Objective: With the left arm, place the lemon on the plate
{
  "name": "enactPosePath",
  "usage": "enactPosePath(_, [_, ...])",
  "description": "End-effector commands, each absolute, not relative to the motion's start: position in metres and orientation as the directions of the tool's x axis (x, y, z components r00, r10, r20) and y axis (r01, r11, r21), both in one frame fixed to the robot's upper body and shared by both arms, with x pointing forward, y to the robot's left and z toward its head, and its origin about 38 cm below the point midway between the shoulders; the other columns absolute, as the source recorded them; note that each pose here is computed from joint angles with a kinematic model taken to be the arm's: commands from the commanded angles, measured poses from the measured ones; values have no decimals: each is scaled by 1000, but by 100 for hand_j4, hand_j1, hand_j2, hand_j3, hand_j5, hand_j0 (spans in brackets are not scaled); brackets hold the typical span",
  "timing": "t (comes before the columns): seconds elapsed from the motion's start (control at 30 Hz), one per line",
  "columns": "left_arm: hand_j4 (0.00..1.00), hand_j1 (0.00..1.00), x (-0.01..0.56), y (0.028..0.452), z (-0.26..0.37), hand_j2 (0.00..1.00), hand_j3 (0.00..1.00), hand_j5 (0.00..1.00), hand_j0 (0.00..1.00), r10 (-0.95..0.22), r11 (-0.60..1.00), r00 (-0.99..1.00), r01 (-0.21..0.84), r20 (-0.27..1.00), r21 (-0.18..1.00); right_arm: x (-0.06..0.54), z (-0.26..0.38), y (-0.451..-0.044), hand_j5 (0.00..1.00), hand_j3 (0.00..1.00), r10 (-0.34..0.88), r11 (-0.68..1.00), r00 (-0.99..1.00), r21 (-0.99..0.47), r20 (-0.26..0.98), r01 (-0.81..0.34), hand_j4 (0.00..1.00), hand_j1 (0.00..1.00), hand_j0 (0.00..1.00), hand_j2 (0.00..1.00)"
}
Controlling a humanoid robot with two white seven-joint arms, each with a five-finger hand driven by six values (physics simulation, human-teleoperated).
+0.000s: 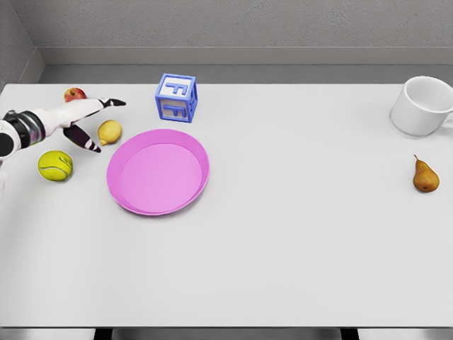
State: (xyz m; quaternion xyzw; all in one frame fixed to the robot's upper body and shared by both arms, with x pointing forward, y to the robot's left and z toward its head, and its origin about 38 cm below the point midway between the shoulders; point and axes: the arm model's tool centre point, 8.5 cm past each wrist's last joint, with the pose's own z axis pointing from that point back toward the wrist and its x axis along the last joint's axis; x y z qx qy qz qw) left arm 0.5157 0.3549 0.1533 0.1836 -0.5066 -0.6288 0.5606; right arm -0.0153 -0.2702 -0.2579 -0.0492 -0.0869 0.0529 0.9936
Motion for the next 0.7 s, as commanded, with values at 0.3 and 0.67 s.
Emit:
enactPosePath(0.3, [100,100,519,350,146,100,100,100,100,-892,144,-293,538,345,830,-15,-258,-270,100,100,113,990,979,-107,169,-96,100,100,100,100])
enactPosePath(0.67, [95,95,519,346,144,95,95,95,95,-888,143,-300,540,349,829,-14,-258,-270,100,100,113,990,979,-107,170,-96,100,100,100,100])
